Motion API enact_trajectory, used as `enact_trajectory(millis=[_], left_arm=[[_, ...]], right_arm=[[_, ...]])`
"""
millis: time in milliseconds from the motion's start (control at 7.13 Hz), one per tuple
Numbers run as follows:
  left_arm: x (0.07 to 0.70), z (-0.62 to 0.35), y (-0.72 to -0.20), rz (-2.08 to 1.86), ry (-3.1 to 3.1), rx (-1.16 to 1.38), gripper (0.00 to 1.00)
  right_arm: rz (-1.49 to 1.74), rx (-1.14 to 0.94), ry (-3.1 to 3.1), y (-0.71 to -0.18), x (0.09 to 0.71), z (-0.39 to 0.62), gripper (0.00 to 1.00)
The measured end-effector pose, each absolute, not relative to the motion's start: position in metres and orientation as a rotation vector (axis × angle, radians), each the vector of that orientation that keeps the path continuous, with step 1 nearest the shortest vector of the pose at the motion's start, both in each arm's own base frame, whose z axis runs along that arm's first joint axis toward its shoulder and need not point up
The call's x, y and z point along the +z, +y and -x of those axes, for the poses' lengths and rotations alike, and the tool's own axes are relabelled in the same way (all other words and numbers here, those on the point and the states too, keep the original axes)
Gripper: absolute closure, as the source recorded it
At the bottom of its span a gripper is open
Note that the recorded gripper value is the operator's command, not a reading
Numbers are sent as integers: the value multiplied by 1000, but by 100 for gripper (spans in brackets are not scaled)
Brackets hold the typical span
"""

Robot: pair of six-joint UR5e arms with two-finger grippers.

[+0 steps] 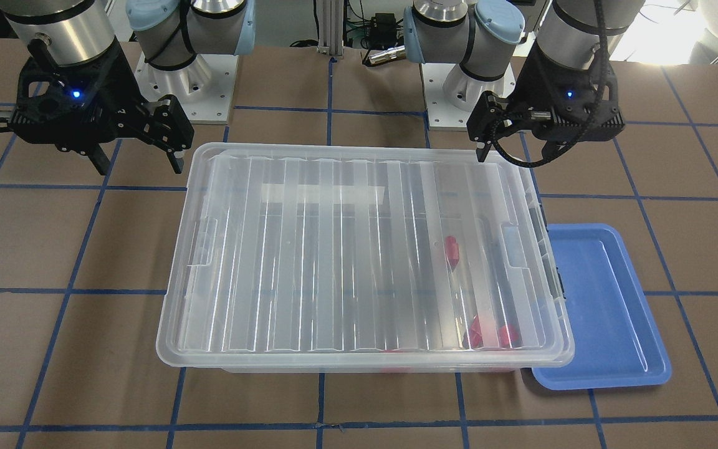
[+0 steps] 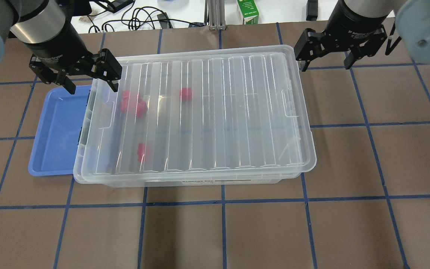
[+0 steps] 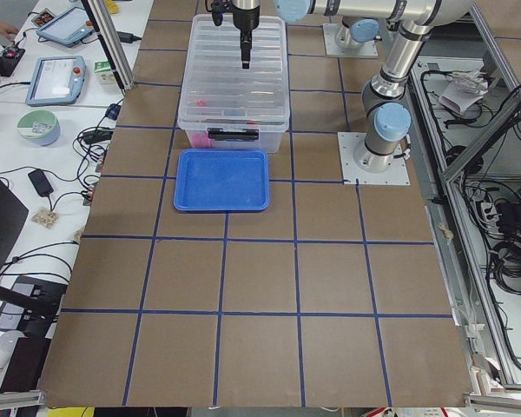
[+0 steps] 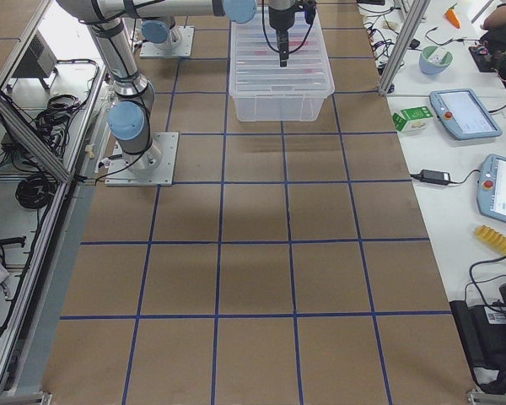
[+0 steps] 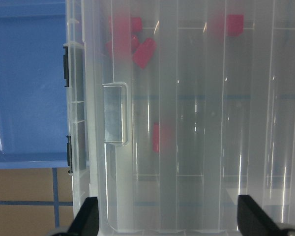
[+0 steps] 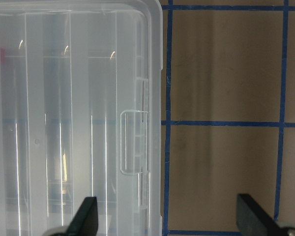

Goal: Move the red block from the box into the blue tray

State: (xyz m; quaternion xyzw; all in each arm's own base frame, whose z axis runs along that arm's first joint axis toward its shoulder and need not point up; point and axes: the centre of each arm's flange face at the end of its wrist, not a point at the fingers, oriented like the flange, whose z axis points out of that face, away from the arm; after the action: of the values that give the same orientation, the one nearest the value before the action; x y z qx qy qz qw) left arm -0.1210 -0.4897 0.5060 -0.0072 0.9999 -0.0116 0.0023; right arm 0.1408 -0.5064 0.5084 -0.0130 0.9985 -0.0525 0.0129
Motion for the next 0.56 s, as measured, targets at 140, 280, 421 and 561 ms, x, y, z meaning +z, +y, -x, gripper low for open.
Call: enact_trajectory(millis=[140,280,421,561], left_arm=[[507,121,-489,23,3137,-38,0],[507,121,-489,23,3138,-40,0],[507,121,-488,23,3138,-41,0],[508,121,-488,22,3138,-41,0]], right_arm=[[41,-162,3111,-506,508,-141,0],[41,-158,3112,-507,507,-141,0],[43,-153,3112,-506,505,-141,0],[46,-145,3113,-507,502,-140,0]])
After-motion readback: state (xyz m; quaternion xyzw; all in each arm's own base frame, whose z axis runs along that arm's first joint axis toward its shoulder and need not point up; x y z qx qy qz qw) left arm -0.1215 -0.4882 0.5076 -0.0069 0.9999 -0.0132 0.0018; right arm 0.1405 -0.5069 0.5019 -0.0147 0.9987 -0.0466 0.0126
